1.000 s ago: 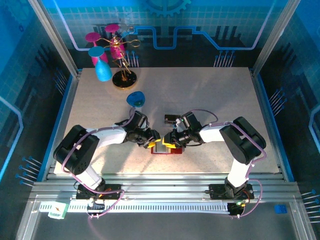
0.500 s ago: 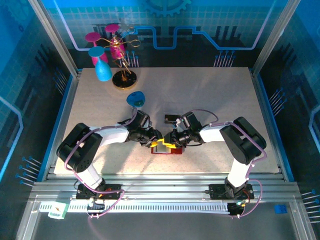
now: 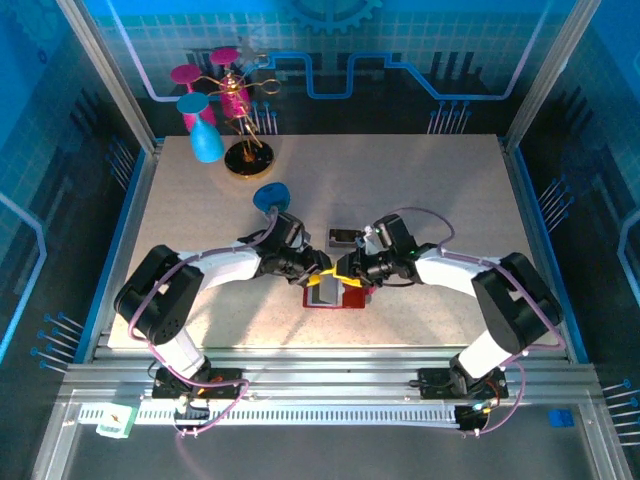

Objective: Take the credit cards out of the card holder

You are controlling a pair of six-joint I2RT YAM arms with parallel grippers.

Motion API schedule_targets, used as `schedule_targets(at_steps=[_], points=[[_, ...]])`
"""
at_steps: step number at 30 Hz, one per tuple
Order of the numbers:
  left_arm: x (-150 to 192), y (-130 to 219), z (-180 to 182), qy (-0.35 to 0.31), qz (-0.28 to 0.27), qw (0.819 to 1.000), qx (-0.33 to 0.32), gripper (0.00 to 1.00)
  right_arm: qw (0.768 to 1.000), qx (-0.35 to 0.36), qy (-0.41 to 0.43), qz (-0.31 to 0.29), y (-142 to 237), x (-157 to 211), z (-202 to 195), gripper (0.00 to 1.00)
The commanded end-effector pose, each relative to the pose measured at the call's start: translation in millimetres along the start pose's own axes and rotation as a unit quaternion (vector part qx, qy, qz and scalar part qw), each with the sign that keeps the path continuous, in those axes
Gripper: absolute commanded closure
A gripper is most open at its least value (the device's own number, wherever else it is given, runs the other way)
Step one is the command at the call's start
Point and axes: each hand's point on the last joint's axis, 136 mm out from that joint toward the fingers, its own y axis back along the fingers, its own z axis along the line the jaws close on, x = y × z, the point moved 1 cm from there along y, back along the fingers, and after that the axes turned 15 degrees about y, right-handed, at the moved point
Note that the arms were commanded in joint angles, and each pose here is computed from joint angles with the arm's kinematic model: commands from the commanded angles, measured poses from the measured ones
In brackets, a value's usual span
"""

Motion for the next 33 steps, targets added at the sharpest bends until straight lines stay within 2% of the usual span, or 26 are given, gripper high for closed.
schedule_targets(at_steps=[1,9,21,33], points=[[10,-1,-3,-0.011,0.020,1.000,-0.007,0.62,0.999,0.036,0.011,-0.020,22,-9,-1,0.62],[24,-16,-17,-0.036,0.048,0.998,-0.004,0.56,0.993,0.099,0.002,-0.065,63,-13,-23,0.62],[33,-40,-17,-0.044,0.068,0.996,-0.025,0.39,0.989,0.113,0.000,-0.092,85,-9,-31,0.62],[37,-49,-9,-0.060,0.059,0.993,-0.088,0.38,0.989,0.112,-0.004,-0.097,86,-7,-35,0.62]])
